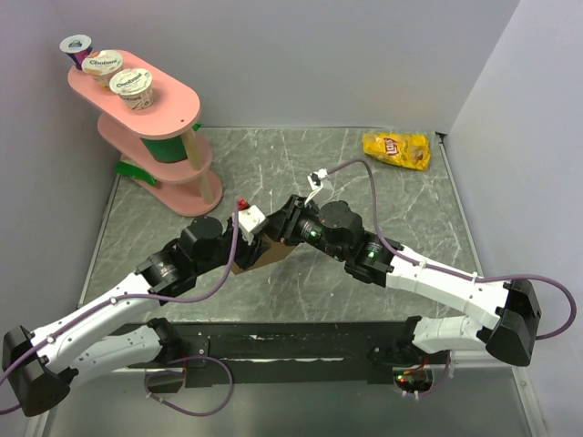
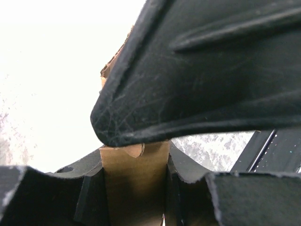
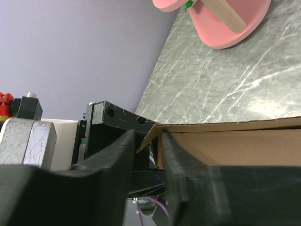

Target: Fold the paper box

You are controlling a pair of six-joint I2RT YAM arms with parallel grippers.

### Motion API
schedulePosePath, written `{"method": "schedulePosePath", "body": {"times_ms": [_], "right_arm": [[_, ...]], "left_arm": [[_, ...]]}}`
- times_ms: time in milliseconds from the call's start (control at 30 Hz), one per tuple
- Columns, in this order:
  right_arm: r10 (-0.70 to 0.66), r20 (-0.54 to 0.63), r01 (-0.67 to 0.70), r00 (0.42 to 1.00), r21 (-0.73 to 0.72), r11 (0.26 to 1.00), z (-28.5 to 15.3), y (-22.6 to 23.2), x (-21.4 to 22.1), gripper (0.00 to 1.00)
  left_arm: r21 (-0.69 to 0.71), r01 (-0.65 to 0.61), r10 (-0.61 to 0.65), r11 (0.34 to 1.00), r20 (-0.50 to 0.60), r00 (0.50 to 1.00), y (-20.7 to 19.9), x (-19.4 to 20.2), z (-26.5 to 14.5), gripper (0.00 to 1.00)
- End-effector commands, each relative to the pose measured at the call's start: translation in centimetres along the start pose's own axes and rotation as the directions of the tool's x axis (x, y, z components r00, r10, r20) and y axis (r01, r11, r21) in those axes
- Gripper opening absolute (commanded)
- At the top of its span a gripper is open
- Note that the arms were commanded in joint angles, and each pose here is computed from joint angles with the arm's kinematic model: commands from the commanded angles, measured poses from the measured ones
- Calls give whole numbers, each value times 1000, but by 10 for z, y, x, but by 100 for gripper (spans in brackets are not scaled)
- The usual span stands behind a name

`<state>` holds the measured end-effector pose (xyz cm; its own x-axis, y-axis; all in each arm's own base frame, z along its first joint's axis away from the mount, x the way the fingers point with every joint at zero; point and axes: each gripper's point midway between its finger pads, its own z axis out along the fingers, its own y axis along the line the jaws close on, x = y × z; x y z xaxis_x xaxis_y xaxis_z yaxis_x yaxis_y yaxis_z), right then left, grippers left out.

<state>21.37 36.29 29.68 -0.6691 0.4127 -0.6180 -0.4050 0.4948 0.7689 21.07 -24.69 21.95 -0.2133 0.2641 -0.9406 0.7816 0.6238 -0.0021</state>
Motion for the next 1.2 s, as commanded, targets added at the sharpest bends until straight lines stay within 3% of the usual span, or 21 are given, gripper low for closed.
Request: {"method": "schedulePosePath", "body": {"times_ms": [0, 200, 567, 733, 1000, 1167], "right_arm": [[14, 23, -13, 1000, -7, 1000, -2, 7, -8, 32], [24, 24, -24, 999, -4, 1000, -3, -1, -8, 16], [-11, 35, 12, 999, -19, 1000, -7, -3, -13, 0], [-48, 29, 49, 998, -26, 998, -7, -3, -7, 0], [-153, 68, 152, 986, 21, 988, -10, -2, -3, 0], [-197, 81, 197, 977, 6, 980, -10, 5, -1, 0]], "left_arm": [[49, -51, 46, 997, 99, 994, -9, -22, -8, 1], [109, -73, 58, 991, 132, 990, -21, -25, -14, 1], [147, -16, 0, 989, 109, 994, -28, -28, -10, 1], [180, 60, -68, 982, 37, 997, -35, -24, 3, 1], [249, 176, -195, 952, 53, 979, -36, -40, 1, 1], [308, 258, -273, 916, 6, 962, -34, -41, 0, 1]]}}
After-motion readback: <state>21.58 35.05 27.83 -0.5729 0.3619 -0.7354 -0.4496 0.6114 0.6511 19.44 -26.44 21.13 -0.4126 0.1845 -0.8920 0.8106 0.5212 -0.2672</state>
